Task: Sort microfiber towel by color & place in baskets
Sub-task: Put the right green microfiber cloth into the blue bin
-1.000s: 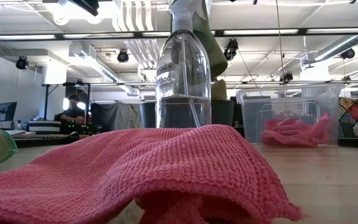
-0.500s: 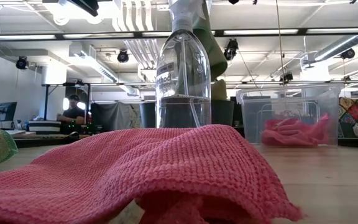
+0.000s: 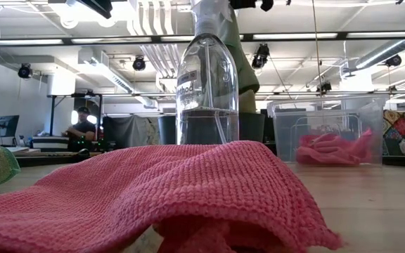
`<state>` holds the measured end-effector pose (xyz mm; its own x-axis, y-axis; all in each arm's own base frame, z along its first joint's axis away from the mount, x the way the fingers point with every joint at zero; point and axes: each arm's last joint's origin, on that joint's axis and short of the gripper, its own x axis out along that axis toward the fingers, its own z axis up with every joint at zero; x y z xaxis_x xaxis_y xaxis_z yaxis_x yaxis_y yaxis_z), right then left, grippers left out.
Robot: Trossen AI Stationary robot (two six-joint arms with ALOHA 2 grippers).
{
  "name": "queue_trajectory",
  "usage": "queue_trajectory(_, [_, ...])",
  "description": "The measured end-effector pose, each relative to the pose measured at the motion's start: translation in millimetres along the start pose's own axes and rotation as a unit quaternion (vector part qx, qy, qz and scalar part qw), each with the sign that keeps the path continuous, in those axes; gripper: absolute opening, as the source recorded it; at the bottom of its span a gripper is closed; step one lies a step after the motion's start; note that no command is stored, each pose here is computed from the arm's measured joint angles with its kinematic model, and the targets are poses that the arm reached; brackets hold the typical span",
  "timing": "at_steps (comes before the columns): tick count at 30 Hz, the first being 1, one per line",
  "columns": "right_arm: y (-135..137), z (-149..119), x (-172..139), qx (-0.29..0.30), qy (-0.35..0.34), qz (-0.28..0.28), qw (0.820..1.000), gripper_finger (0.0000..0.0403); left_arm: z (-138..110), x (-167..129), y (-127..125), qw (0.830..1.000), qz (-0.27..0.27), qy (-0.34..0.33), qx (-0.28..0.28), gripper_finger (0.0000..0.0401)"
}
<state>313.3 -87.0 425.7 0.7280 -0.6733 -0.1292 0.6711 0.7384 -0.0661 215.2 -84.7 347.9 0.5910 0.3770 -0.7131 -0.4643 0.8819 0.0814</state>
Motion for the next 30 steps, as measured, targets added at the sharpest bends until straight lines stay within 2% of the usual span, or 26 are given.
queue_trajectory(9, [-1.5,-25.1,-2.7,0.016,0.118,-0.007,0.993,0.0152,0.5,-0.1,-0.3,1.000,-0.002,-0.002,-0.005,0.0086])
queue_trajectory(14, [1.0,-34.6,-5.6,0.037,0.175,0.051,0.983,0.0145,0.9,-0.1,-0.7,1.000,-0.003,-0.004,-0.007,0.0086])
queue_trajectory(20, [7.9,-36.5,-4.3,0.070,0.195,0.140,0.968,0.0139,1.8,0.0,-1.6,1.000,-0.007,-0.008,-0.011,0.0086])
queue_trajectory(24, [13.0,-39.1,0.6,0.072,0.194,0.151,0.967,0.0140,2.3,-0.1,-2.0,1.000,-0.009,-0.010,-0.013,0.0086])
queue_trajectory(30, [18.7,-50.1,12.2,0.062,0.211,0.138,0.966,0.0150,2.9,-0.1,-2.5,1.000,-0.011,-0.013,-0.015,0.0086])
